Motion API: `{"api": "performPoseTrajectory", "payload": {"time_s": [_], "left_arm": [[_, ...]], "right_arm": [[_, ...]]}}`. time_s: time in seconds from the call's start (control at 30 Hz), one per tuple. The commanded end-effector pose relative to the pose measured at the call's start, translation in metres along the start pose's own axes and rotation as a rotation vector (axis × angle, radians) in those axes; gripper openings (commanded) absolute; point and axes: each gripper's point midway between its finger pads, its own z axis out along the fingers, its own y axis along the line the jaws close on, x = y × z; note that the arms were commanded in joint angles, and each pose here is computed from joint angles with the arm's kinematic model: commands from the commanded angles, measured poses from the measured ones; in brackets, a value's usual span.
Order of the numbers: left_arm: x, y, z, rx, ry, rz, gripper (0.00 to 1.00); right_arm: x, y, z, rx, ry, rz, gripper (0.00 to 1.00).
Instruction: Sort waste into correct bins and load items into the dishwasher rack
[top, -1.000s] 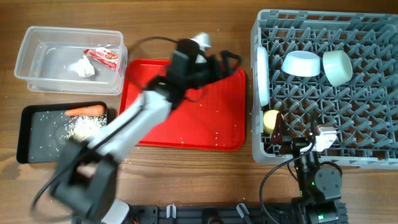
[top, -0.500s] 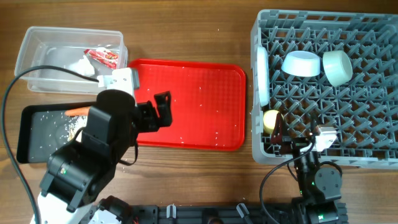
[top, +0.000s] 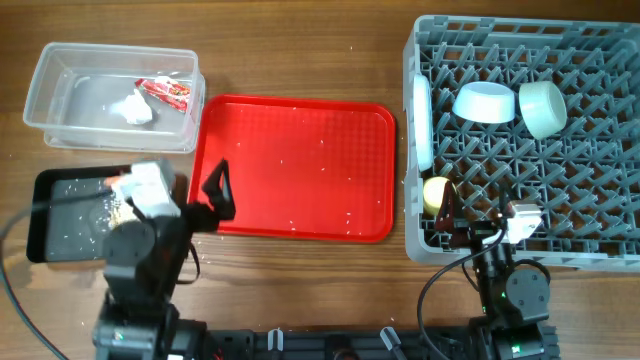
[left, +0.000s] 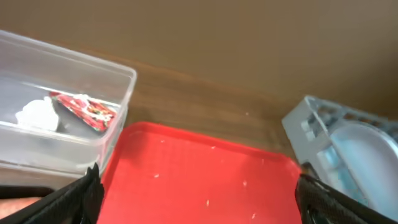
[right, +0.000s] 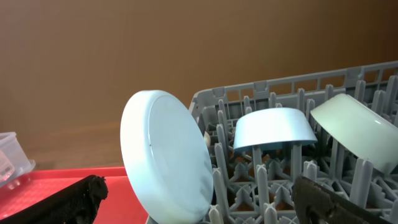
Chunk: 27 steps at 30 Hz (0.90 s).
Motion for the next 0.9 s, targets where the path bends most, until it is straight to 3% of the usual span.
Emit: {"api": "performPoseTrajectory", "payload": {"time_s": [0.0,0.23,0.33,0.87], "left_arm": [[0.029,-0.005,-0.009,0.103,-0.042,0.166,1.0],[0.065,0.008,-0.011,0.099,-0.121,0.438,1.0],[0.084,0.015,-0.003,0.097,-0.104,0.434,1.0],[0.083,0.01,-0.003,0.115,-0.117,0.436,1.0]], "right_arm": [[-0.002,0.002,0.0,-0.012,-0.008,0.008,1.0],[-0.002,0.002,0.0,-0.012,-0.008,0.008,1.0],[-0.002,0.002,0.0,-0.012,-0.008,0.008,1.0],[-0.002,0.002,0.0,-0.012,-0.008,0.008,1.0]]}}
